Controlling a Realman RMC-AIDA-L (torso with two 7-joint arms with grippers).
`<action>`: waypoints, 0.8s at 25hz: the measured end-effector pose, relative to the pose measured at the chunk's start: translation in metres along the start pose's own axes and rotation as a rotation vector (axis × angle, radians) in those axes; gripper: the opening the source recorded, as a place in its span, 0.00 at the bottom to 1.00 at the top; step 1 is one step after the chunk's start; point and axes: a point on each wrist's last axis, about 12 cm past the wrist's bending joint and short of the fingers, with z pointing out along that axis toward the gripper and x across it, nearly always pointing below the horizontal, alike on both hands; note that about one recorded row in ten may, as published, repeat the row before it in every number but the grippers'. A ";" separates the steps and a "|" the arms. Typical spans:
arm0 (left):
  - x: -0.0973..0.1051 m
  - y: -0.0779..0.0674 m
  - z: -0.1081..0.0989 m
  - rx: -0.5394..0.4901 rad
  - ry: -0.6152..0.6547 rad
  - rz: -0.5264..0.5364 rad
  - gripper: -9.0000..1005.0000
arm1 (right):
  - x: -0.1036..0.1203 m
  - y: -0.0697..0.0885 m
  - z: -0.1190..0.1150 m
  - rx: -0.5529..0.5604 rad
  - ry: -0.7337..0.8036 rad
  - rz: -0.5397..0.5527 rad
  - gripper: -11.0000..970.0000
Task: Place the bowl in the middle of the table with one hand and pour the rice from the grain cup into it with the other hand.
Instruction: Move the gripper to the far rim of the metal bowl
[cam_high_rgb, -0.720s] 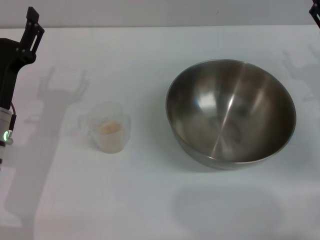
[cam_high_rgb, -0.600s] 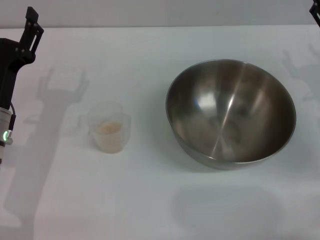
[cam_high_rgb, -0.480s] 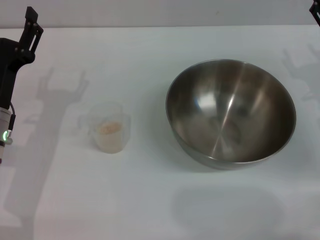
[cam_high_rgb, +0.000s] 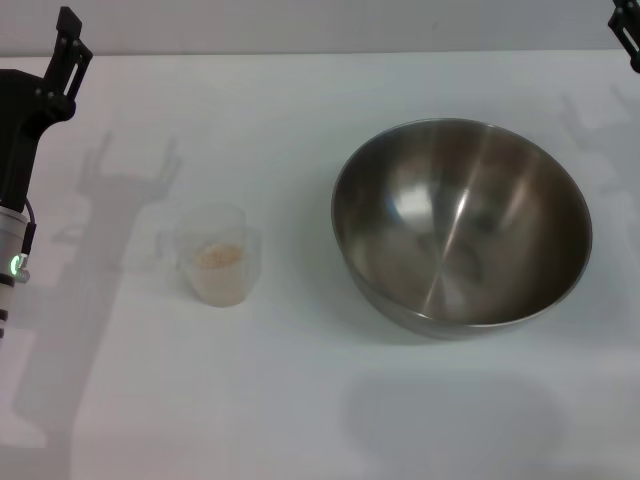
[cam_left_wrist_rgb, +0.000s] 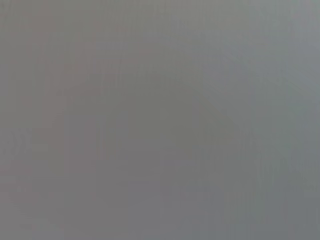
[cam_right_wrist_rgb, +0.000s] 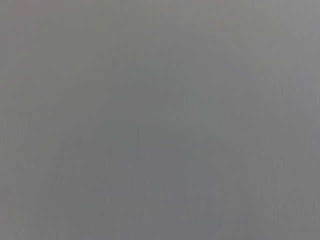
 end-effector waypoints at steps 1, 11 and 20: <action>0.000 0.000 0.000 -0.001 0.000 0.000 0.86 | 0.000 -0.001 0.002 -0.001 0.005 0.004 0.75; 0.001 0.000 0.001 -0.001 0.004 0.001 0.86 | -0.019 0.000 0.033 -0.091 0.123 0.082 0.75; 0.001 0.000 0.000 0.001 0.007 0.003 0.86 | -0.055 0.011 0.050 -0.276 0.277 0.139 0.75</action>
